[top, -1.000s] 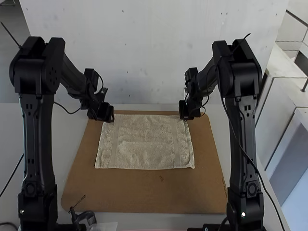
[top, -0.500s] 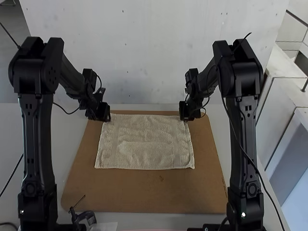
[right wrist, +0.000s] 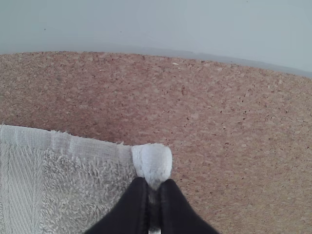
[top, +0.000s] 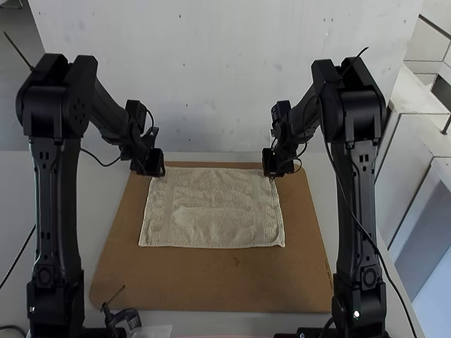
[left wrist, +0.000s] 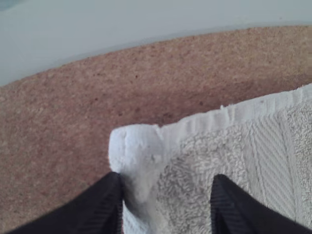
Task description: Fold the towel.
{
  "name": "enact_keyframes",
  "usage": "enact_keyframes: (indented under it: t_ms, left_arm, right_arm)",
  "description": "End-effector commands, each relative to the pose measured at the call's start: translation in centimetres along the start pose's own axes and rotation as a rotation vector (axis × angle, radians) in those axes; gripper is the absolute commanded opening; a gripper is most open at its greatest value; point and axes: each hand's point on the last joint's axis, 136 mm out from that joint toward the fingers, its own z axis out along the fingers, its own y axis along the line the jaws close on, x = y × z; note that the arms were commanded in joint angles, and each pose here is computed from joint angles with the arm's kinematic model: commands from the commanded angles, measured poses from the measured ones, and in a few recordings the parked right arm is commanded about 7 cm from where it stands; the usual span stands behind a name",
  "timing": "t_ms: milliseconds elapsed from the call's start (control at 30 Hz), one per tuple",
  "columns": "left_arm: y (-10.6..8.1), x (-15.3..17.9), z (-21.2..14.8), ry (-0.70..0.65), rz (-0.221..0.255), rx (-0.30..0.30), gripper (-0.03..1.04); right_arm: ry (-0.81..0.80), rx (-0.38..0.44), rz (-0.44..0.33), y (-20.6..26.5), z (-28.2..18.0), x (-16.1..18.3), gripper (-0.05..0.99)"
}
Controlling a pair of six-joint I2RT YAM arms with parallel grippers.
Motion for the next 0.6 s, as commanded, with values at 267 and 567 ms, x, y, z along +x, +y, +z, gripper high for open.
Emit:
enact_keyframes:
  t_ms: [267,567]
  left_arm:
    - [0.5,-0.5,1.1,-0.008,-0.012,0.002,0.27]
    - [1.2,-0.6,1.1,-0.023,-0.022,-0.015,0.12]
  right_arm:
    - [0.004,-0.039,-0.01,1.2,-0.7,0.5,0.02]
    - [0.001,-0.042,-0.012,1.3,-0.5,0.8,0.02]
